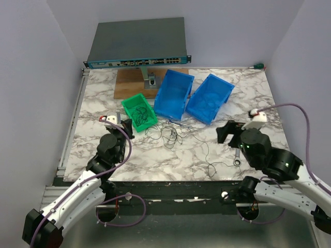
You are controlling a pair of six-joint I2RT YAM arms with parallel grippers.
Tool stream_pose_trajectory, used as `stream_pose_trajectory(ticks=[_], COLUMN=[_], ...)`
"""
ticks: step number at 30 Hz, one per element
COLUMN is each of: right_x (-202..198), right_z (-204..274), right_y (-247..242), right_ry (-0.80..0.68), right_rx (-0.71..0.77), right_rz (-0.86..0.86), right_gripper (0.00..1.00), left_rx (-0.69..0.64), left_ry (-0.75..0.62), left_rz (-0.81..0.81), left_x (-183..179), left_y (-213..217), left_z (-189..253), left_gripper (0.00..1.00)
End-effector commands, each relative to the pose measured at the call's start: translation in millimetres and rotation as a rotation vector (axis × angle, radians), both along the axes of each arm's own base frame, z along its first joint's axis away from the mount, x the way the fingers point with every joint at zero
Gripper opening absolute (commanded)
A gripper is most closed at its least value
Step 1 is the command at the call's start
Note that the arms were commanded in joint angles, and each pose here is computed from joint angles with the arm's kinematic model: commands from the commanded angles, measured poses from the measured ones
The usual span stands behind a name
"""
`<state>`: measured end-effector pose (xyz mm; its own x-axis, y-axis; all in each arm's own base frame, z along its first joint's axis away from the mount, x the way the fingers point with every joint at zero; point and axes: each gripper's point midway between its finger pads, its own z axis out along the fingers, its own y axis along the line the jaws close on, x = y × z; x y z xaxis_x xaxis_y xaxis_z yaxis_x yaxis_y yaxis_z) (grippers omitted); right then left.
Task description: Untangle the cables
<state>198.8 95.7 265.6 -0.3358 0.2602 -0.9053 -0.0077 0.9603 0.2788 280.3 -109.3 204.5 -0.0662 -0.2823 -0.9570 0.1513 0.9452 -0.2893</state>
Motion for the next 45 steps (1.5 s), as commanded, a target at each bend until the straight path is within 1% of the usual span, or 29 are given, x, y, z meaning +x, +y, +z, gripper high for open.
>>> stream_pose_trajectory(ticks=[1,4,7,13,17,22,24,26,28,30,33,39,43,45], right_x=[0.2,0.4,3.3,14.2,23.4,31.1,35.8,42.4,49.1,54.7,66.3,90.0,98.5,100.4], right_z=[-35.5,-74.1,-105.9,-124.2,-141.3,-163.1,-171.1,-181.4,-189.9,-197.3,-201.8,-209.6,-218.7,-223.0], right_y=[69.1,98.5,114.1,133.5,141.1,149.6,147.5,137.6,127.4,121.0,118.4,128.1,138.6,147.3], right_ry=[0.117,0.237,0.312,0.315,0.340,0.386,0.398,0.420,0.440,0.452,0.435,0.427,0.446,0.452], right_rx=[-0.116,-0.167,-0.205,-0.181,-0.170,-0.147,-0.175,-0.226,-0.258,-0.262,-0.295,-0.318,-0.320,-0.304], right_rz=[0.311,0.398,0.427,0.449,0.472,0.505,0.487,0.429,0.377,0.353,0.343,0.368,0.396,0.422], right_gripper=[0.90,0.92,0.94,0.89,0.89,0.86,0.86,0.87,0.90,0.92,0.92,0.86,0.79,0.74], left_rx=[-0.008,-0.012,-0.029,-0.056,-0.060,-0.057,-0.053,-0.051,-0.052,-0.051,-0.051,-0.045,-0.044,-0.044], left_ry=[0.008,0.013,0.021,0.018,0.020,0.025,0.028,0.030,0.030,0.031,0.031,0.035,0.035,0.036], left_rz=[0.058,0.090,0.150,0.224,0.230,0.235,0.233,0.237,0.237,0.234,0.234,0.234,0.233,0.231], left_x=[0.3,1.0,1.5,0.0,0.0,1.0,1.3,1.6,1.5,1.6,2.0,3.3,3.0,3.1], left_y=[9.6,14.8,24.9,38.2,39.0,39.2,38.7,39.2,39.2,38.7,38.4,37.7,37.5,37.3], left_z=[-2.6,-3.9,-5.4,-7.5,-8.8,-9.8,-10.9,-11.2,-10.9,-11.3,-11.3,-11.8,-12.0,-12.0], left_gripper=[0.00,0.00,0.00,0.00,0.00,0.00,0.00,0.00,0.00,0.00,0.00,0.00,0.00,0.00])
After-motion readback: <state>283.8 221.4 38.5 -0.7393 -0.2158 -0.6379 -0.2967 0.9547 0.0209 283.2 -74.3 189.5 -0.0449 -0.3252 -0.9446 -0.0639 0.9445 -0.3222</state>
